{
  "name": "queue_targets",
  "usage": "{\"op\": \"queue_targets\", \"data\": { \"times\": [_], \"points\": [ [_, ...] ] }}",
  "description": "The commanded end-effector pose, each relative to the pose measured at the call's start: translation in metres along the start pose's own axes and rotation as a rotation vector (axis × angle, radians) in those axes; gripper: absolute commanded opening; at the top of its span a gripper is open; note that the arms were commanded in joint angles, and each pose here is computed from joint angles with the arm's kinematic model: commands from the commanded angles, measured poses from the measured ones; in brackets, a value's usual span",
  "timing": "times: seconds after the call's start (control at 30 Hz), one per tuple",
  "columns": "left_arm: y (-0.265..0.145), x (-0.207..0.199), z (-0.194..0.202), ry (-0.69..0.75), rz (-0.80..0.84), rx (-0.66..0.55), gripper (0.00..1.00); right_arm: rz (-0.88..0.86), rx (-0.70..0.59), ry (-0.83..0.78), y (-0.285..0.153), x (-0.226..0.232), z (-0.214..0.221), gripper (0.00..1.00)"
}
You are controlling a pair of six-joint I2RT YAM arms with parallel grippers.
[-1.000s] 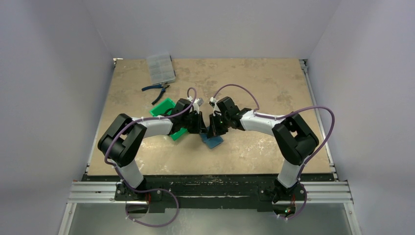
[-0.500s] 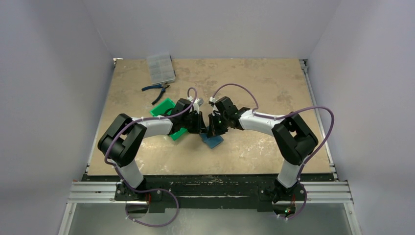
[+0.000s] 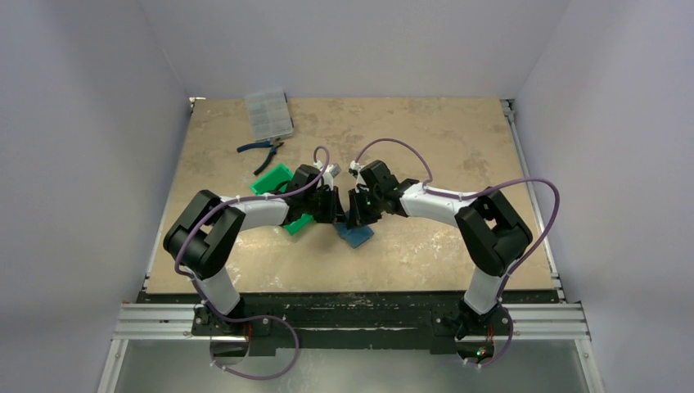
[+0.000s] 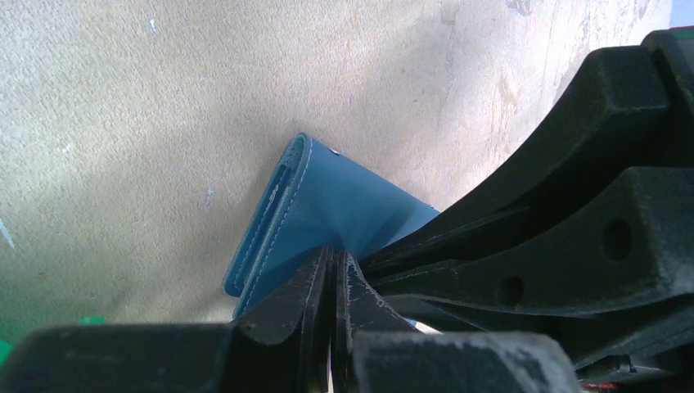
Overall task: Put the credit cards into the card holder
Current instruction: Close the card holder.
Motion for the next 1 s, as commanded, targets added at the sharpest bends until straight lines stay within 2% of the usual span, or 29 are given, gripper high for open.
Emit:
{"op": "queue_targets", "data": {
  "times": [0.0, 0.17, 0.73, 0.97],
  "points": [
    [-0.004, 0.011, 0.008, 0.008, -0.043, 0.022, 0.00, -0.006, -0.019, -0.022, -0.007, -0.002, -0.002, 0.09],
    [-0.004, 0.011, 0.008, 0.010, -0.046, 0.022, 0.00, -0.001, -0.007, -0.018, -0.005, -0.005, 0.004, 0.00],
    [-0.008, 0.013, 0.009, 0.016, -0.056, 0.024, 0.00, 0.293, 0.113, 0.017, 0.012, -0.069, 0.071, 0.00],
    [-0.009, 0.013, 0.007, 0.025, -0.059, 0.026, 0.00, 0.391, 0.141, 0.073, 0.010, -0.076, 0.093, 0.00]
  ]
}}
Point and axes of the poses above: each gripper's point midway between its finger pads, its own y axis out along the fingers, its own x axis along the line the jaws close on, z = x × y, the point moved 4 cm from there along -y, back along the fingers, and after that the axes turned 5 degrees about -y, right-handed, at the moved point
